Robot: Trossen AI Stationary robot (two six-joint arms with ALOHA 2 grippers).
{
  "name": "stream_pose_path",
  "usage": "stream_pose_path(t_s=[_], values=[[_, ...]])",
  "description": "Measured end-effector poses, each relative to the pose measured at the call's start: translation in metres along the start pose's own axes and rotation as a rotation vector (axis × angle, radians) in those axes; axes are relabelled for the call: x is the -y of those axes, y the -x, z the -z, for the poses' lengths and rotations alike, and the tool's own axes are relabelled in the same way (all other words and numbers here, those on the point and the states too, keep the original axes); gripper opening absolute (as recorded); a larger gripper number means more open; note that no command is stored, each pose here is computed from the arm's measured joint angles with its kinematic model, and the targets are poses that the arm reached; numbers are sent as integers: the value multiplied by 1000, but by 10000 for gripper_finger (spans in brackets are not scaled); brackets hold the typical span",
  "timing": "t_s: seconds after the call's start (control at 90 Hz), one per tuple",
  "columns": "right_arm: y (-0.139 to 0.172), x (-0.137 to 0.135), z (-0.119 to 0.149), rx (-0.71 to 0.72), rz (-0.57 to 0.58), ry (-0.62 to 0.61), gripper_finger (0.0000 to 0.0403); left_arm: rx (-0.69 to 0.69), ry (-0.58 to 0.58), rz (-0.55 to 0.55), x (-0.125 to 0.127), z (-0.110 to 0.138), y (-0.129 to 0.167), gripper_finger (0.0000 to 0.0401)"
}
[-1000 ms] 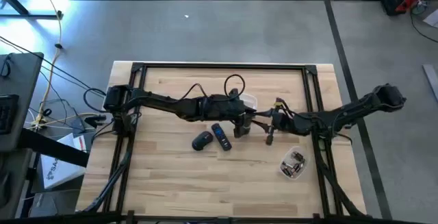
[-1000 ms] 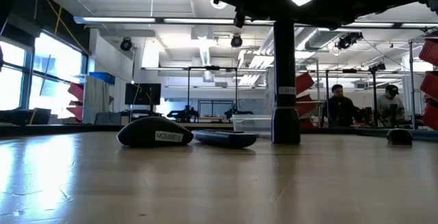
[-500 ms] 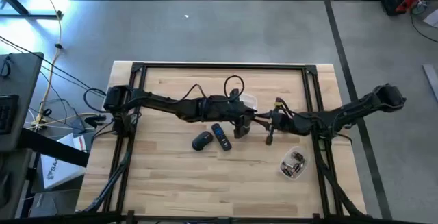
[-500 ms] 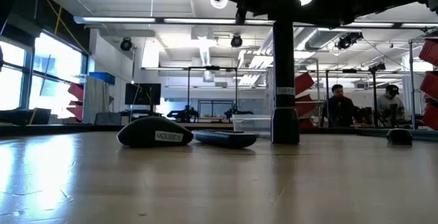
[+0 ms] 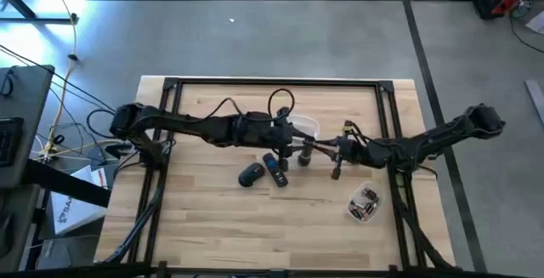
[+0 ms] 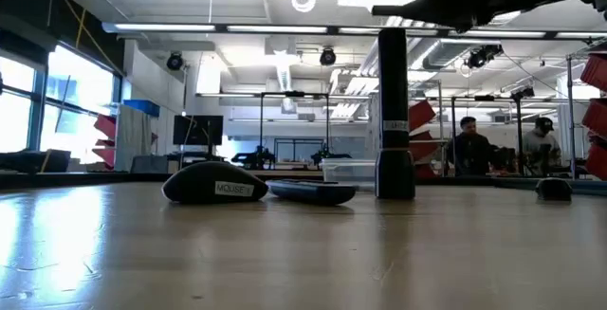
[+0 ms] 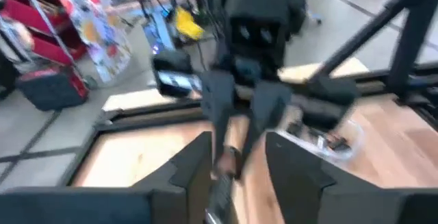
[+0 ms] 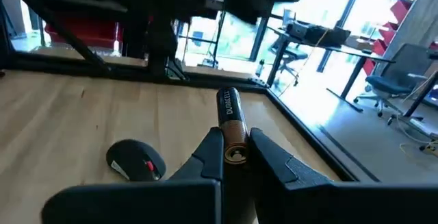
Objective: Insert battery
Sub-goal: Insert the black battery into the flashlight
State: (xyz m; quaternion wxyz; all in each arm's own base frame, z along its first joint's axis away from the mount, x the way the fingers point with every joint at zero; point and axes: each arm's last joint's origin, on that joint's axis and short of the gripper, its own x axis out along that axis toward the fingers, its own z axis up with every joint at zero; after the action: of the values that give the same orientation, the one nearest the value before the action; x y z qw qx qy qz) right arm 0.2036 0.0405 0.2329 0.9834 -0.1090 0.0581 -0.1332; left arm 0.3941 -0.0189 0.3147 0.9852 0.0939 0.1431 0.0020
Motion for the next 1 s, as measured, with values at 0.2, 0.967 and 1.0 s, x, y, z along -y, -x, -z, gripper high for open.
stream_pose_path(t_s=[0.2, 0.967, 1.0], values=[[9, 7, -10, 59, -2, -12, 10, 24, -6, -3, 0, -3, 0, 161], [33, 20, -30, 214, -158, -39, 10, 539, -51, 64, -11, 38, -15, 160], [33, 20, -31, 215, -158, -40, 10, 545, -50, 60, -11, 37, -15, 160]])
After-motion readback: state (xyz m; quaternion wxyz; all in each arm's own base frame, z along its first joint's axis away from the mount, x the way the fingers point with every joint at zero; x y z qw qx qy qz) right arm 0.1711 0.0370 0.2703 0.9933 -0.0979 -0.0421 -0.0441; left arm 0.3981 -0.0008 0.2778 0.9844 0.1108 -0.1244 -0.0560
